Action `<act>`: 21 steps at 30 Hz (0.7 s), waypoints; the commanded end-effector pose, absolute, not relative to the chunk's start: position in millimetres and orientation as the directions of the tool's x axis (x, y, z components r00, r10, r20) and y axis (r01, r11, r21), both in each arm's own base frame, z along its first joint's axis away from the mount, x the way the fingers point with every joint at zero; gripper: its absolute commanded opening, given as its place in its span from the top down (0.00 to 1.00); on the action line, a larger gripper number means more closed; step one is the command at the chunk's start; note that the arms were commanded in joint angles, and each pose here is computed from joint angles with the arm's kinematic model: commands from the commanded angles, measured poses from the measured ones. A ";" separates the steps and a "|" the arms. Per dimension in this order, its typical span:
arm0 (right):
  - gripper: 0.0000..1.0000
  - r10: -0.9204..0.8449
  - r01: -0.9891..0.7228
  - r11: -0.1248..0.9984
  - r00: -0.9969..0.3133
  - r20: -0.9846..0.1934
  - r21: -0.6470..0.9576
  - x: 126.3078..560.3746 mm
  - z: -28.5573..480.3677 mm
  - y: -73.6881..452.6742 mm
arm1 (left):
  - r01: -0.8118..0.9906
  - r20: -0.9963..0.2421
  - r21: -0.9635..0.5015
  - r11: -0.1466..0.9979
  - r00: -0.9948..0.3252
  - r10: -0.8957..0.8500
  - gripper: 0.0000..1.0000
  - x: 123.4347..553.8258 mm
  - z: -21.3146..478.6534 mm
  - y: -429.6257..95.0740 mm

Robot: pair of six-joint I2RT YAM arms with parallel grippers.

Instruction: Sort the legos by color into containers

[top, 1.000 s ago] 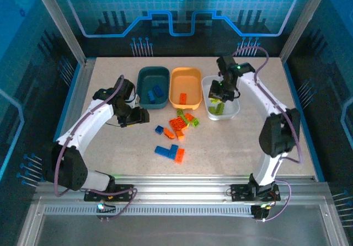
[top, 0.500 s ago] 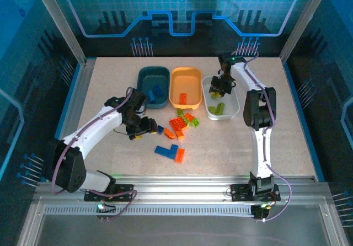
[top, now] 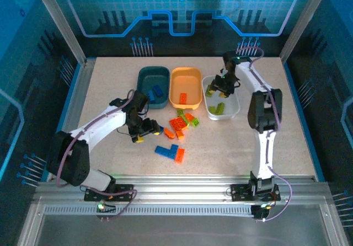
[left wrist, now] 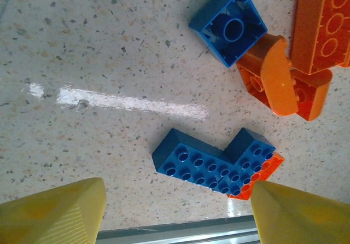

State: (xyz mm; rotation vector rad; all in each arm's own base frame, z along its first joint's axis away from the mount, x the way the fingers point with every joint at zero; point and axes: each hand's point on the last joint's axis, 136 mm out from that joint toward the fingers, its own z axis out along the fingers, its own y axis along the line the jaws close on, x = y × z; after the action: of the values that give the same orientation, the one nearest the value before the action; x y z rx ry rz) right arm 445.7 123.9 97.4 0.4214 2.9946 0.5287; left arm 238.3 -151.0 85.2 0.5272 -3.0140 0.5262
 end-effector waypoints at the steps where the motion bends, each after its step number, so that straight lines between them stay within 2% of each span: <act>1: 0.54 0.214 0.181 0.906 -0.976 -0.047 0.382 390.6 147.4 138.6 | -0.272 0.078 -0.353 0.895 -0.962 -0.262 0.28 244.8 89.7 -160.0; 6: 0.58 0.168 0.169 0.918 -0.985 0.032 0.360 304.9 138.5 141.3 | -0.268 0.085 -0.371 0.889 -0.963 -0.255 0.28 246.3 83.3 -164.0; 10: 0.61 0.151 0.172 0.931 -0.985 0.089 0.323 267.9 110.1 137.1 | -0.274 0.094 -0.374 0.886 -0.962 -0.258 0.28 247.4 74.5 -166.7; 14: 0.65 0.162 0.192 0.928 -0.979 0.120 0.318 267.5 80.7 131.7 | -0.285 0.093 -0.368 0.885 -0.958 -0.270 0.29 255.1 69.6 -169.5; 21: 0.67 0.158 0.180 0.936 -0.983 0.096 0.303 303.7 57.9 120.9 | -0.244 0.099 -0.333 0.911 -0.970 -0.224 0.32 253.1 62.9 -179.9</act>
State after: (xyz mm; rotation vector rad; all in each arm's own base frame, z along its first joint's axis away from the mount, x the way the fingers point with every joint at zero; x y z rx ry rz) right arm 277.9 125.6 57.7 0.3125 3.2220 0.5039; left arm 252.7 -172.2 58.9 0.4269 -2.9995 0.5423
